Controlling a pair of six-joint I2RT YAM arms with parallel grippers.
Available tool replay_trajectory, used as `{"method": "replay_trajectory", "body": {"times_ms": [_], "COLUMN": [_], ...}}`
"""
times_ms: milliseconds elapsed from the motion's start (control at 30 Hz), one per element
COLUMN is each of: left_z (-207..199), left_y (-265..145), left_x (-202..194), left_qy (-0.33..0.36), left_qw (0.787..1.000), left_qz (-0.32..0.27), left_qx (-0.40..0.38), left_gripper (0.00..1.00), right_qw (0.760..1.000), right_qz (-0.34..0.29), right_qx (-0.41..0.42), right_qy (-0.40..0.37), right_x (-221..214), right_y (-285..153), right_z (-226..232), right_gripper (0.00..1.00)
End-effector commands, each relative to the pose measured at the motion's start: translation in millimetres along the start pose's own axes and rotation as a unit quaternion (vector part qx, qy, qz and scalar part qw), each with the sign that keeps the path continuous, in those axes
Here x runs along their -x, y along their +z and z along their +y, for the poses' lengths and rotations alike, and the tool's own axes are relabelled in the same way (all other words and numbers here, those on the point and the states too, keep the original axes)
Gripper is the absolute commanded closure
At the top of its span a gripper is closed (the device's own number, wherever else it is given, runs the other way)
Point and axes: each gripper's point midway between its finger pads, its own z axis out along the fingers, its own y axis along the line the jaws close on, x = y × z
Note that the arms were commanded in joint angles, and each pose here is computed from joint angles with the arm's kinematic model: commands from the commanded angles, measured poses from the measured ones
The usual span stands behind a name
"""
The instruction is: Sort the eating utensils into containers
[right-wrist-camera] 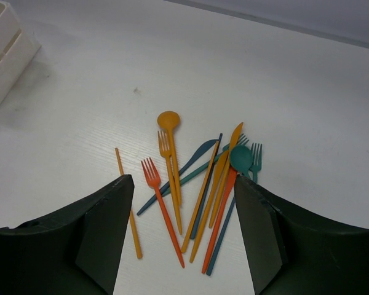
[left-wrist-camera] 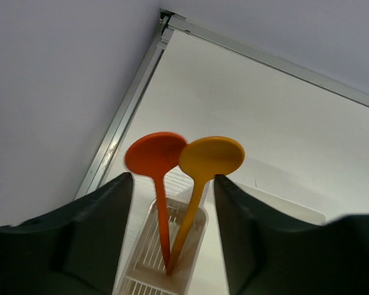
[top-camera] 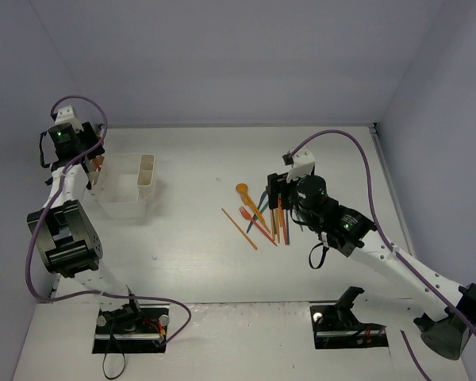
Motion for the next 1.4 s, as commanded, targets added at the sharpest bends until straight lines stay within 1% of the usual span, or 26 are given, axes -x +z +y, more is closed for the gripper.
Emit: {"method": "replay_trajectory", "body": {"times_ms": [0, 67, 167, 200, 267, 300, 367, 400, 500, 567, 667, 700, 833, 933, 1067, 1367], "left_z": [-2, -2, -4, -6, -11, -14, -20, -22, -29, -42, -74, -84, -124, -135, -147, -164], "left_y": [-39, -49, -66, -72, -88, -94, -110, -118, -137, -151, -170, -174, -200, -214, -230, -242], "left_x": [72, 78, 74, 78, 76, 68, 65, 56, 38, 29, 10, 6, -20, -32, -45, -69], "left_qy": [0.002, -0.004, -0.021, -0.028, -0.044, -0.047, -0.062, -0.067, -0.085, -0.085, -0.063, -0.057, -0.028, -0.019, 0.008, 0.038], "left_qw": [0.996, 0.996, 0.998, 0.997, 0.998, 0.998, 0.998, 0.998, 0.995, 0.994, 0.994, 0.993, 0.985, 0.981, 0.975, 0.964], "left_qz": [-0.092, -0.091, -0.063, -0.064, -0.047, -0.029, -0.016, 0.006, 0.048, 0.063, 0.086, 0.091, 0.124, 0.133, 0.147, 0.170], "left_qx": [0.010, 0.016, 0.022, 0.020, 0.019, 0.018, 0.019, 0.020, 0.016, 0.003, -0.035, -0.049, -0.118, -0.141, -0.166, -0.200], "left_gripper": [0.44, 0.40, 0.35, 0.34, 0.33, 0.33, 0.31, 0.29, 0.27, 0.27, 0.26, 0.26, 0.26, 0.26, 0.26, 0.26], "right_qw": [0.999, 0.998, 0.996, 0.995, 0.990, 0.989, 0.982, 0.979, 0.968, 0.962, 0.954, 0.953, 0.942, 0.935, 0.926, 0.907], "right_qz": [-0.012, -0.002, 0.027, 0.036, 0.070, 0.079, 0.115, 0.130, 0.183, 0.202, 0.232, 0.242, 0.282, 0.300, 0.322, 0.357], "right_qx": [-0.045, -0.054, -0.078, -0.083, -0.102, -0.106, -0.120, -0.126, -0.138, -0.140, -0.136, -0.123, -0.113, -0.114, -0.122, -0.151], "right_qy": [0.005, 0.014, 0.043, 0.050, 0.069, 0.074, 0.087, 0.093, 0.104, 0.120, 0.131, 0.135, 0.145, 0.152, 0.153, 0.164], "right_x": [11, 8, -4, -8, -24, -28, -46, -54, -83, -94, -111, -115, -141, -154, -173, -208], "right_y": [3, 7, 14, 16, 22, 24, 31, 34, 45, 51, 64, 68, 82, 86, 83, 67], "right_z": [-26, -37, -67, -74, -97, -102, -118, -124, -136, -139, -140, -135, -131, -130, -131, -133], "right_gripper": [0.36, 0.36, 0.37, 0.37, 0.38, 0.38, 0.39, 0.39, 0.40, 0.41, 0.42, 0.43, 0.51, 0.55, 0.58, 0.60]}}
